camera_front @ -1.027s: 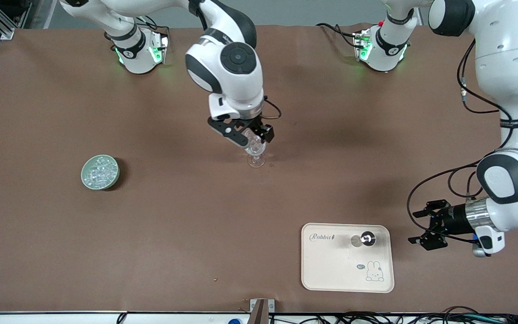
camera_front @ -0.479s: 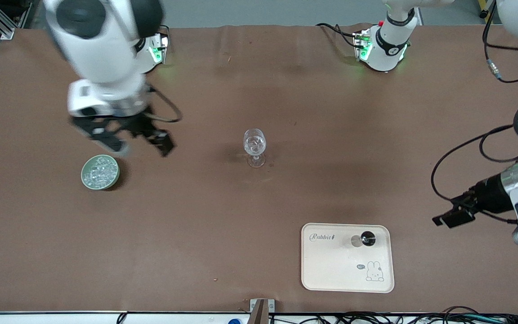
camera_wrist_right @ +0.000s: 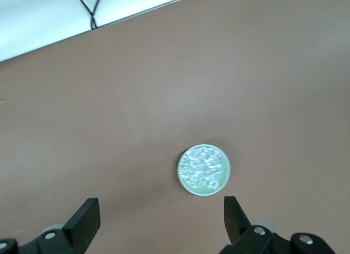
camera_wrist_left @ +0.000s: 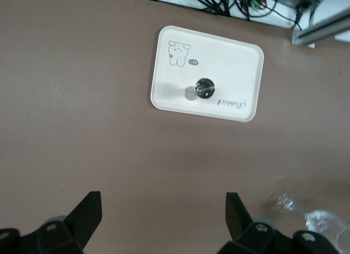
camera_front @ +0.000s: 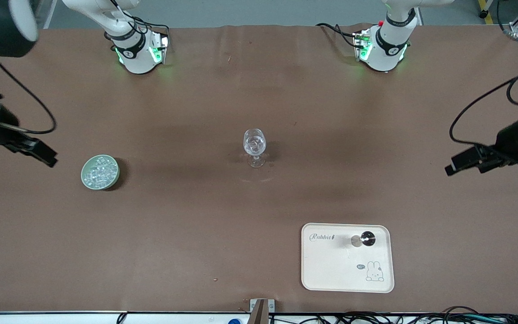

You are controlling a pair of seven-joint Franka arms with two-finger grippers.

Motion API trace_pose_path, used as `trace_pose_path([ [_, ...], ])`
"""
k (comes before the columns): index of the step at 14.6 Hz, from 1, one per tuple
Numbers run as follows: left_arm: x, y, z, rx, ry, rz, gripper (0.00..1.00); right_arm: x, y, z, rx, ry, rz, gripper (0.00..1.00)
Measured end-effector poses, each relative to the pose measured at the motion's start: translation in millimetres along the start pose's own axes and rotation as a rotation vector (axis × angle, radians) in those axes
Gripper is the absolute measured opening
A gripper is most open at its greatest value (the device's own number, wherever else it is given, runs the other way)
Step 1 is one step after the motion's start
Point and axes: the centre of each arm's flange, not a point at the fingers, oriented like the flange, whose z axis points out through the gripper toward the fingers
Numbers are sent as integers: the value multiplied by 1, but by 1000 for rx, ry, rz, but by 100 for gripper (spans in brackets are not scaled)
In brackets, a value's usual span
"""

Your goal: Pour wine and add ice with both arms

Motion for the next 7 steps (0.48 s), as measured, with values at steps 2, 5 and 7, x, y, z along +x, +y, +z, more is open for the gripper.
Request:
trace_pose_path([
  [2,-24,9,-15,10,6,63,98,9,35,5,14,-33,-47,100],
  [5,-51,27,-32,47,21,123,99,15,84,3,33,-54,-117,100],
  [7,-59,42,-32,87,10,157,100,6,92,-8,54,-50,-134,100],
])
